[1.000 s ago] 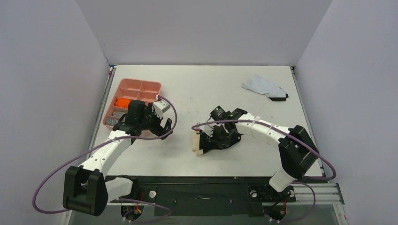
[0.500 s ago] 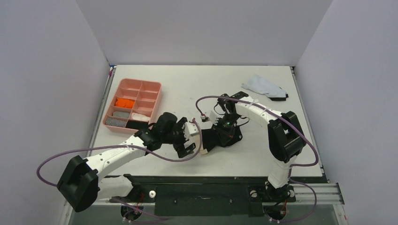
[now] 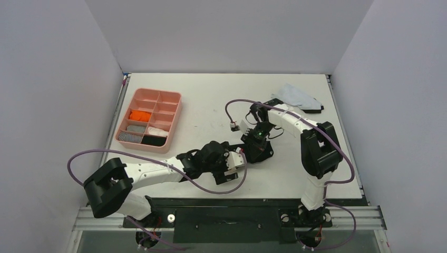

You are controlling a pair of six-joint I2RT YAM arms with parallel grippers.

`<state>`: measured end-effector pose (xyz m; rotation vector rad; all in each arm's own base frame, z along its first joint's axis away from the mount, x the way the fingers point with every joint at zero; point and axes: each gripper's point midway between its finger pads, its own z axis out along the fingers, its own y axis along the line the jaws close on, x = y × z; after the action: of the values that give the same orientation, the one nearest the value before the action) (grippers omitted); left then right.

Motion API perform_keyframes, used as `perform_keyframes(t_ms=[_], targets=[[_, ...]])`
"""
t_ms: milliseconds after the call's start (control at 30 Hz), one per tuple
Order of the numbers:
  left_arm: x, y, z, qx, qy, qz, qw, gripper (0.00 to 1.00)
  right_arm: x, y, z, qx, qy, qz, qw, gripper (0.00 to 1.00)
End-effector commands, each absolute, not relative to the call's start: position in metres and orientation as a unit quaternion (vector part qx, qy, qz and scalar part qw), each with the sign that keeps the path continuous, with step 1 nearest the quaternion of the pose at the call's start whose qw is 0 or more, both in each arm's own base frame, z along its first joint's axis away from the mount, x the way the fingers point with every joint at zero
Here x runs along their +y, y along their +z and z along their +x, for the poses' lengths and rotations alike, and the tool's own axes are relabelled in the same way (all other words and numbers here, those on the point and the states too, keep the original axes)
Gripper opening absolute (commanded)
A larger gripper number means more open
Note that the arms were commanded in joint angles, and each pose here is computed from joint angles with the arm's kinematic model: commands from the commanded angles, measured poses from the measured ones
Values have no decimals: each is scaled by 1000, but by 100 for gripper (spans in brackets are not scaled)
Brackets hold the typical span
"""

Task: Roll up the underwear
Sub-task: Fold the underwear at the center of the board.

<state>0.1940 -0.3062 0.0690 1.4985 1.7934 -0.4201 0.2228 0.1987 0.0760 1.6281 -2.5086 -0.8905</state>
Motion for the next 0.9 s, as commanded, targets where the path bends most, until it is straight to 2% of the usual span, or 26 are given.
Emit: perform_keyframes(t_ms=[0,267,867], targets=[[-333,98,217,690,-149,550,447,97,205,85,229,-798,-309,517,-1,0],[-341,95,219,671,-80,545,495,97,204,82,230,-798,-317,512,7,0],[-333,57,218,653,4,590,474,98,201,83,229,-798,-323,509,13,0]])
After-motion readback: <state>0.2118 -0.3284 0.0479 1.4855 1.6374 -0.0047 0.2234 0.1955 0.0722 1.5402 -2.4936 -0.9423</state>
